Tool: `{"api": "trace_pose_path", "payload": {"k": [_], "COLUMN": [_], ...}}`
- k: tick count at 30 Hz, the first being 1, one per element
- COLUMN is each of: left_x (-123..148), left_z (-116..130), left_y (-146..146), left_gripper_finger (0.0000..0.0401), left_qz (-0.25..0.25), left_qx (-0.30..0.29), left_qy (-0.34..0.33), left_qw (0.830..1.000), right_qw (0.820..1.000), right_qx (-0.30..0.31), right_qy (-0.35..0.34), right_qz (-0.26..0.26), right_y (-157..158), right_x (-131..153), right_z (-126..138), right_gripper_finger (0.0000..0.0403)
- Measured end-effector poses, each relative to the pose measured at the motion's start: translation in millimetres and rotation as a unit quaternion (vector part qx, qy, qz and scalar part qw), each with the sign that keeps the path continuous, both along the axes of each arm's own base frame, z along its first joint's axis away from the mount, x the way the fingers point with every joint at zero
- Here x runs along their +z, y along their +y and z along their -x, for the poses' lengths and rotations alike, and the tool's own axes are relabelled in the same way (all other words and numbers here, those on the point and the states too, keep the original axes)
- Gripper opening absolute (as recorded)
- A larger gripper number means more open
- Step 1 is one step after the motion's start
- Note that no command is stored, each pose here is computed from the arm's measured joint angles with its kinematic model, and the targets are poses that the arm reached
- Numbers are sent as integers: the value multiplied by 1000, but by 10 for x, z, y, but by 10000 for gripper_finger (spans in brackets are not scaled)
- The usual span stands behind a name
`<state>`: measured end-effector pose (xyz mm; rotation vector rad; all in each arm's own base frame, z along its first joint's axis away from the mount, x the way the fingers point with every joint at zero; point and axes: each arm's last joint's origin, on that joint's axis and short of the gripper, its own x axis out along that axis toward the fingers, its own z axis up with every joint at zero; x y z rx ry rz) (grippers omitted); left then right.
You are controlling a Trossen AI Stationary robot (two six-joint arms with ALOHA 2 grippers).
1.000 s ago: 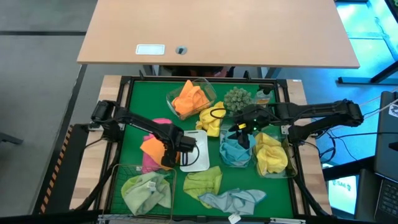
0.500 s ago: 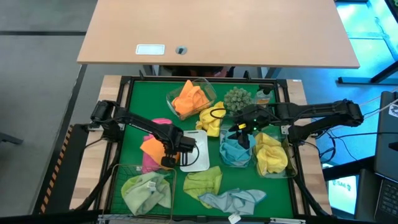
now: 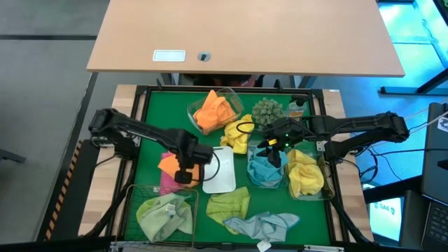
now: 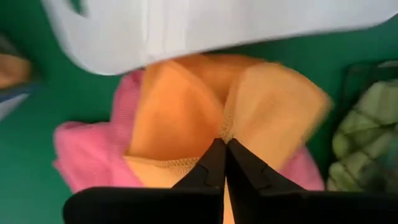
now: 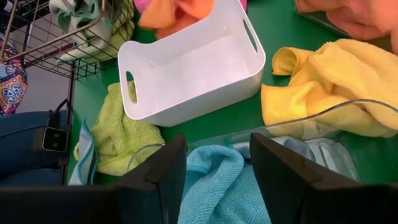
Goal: Sort microfiber towel by color & place in baskets
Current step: Put the orange microfiber towel into the top transparent bin
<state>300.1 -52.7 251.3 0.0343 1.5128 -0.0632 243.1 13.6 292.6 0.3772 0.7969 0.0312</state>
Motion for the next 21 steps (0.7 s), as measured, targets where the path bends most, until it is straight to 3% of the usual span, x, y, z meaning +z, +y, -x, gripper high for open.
{"api": "trace_pose_path", "payload": {"k": [5, 11, 21], "left_x": [451, 1020, 1910], "left_z": [92, 241, 507], "left_y": [132, 331, 637], "left_gripper_finger": [0, 0, 0], "left_qz": [-22, -47, -105], "left_qx": [41, 93, 174], "left_qy": [-75, -184, -344], "left_qw": [996, 977, 917], "right_qw": [1000, 1000, 1000], "right_qx": [0, 0, 0], "right_qy": [0, 0, -1], "right_qz": [0, 0, 0], "right_y": [0, -1, 0], "right_x": [0, -1, 1], "right_z": [0, -1, -4], "right_gripper_finger": [177, 177, 177]}}
